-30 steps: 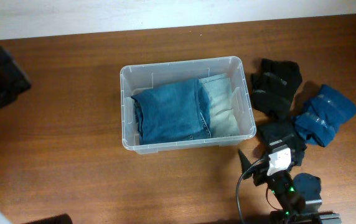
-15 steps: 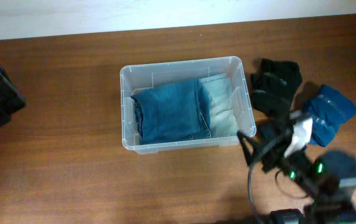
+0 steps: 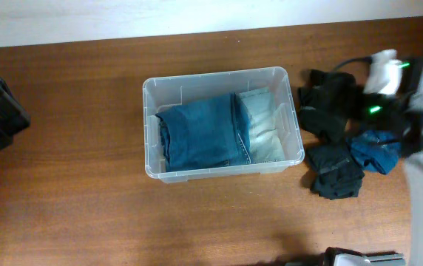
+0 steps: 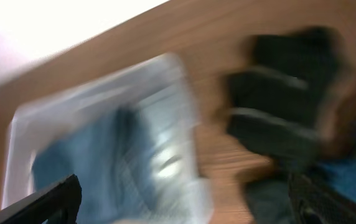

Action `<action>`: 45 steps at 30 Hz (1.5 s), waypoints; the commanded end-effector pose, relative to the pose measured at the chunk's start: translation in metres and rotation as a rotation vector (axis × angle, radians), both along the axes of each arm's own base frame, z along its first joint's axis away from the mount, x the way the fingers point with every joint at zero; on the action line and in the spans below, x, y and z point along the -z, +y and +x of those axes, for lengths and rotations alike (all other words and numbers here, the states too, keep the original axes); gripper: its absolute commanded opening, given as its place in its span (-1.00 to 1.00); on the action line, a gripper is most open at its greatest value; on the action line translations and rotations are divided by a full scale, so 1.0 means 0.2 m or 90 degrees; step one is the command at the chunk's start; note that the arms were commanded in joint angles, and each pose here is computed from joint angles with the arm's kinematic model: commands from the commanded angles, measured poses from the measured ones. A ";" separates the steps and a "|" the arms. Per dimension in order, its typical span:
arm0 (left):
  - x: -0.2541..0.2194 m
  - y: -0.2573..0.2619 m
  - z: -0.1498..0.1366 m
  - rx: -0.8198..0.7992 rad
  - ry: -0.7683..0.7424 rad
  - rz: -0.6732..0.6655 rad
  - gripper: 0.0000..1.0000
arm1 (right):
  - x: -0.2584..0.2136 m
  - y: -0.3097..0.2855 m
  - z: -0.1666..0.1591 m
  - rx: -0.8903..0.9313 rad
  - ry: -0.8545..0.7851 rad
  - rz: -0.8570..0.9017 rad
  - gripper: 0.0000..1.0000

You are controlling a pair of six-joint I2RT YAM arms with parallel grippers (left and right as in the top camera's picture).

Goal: Pack container
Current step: 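Grasp the teal folded item with the right gripper and place in box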

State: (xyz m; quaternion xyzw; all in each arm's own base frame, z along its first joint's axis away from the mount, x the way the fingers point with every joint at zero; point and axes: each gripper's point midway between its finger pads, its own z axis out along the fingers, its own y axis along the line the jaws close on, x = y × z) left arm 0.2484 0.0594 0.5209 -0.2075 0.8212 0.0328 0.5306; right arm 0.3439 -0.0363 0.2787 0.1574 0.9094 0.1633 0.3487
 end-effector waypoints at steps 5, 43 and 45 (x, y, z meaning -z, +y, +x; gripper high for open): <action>-0.01 0.01 -0.01 -0.002 0.000 0.010 0.99 | 0.26 -0.75 -0.12 0.286 0.090 0.129 0.97; -0.01 0.01 -0.01 -0.002 0.000 0.010 0.99 | -0.17 -0.18 0.00 -0.092 -0.138 0.250 -0.55; -0.01 0.01 -0.01 -0.002 0.000 0.010 0.99 | -0.25 0.05 -0.01 -0.177 -0.152 0.244 -0.54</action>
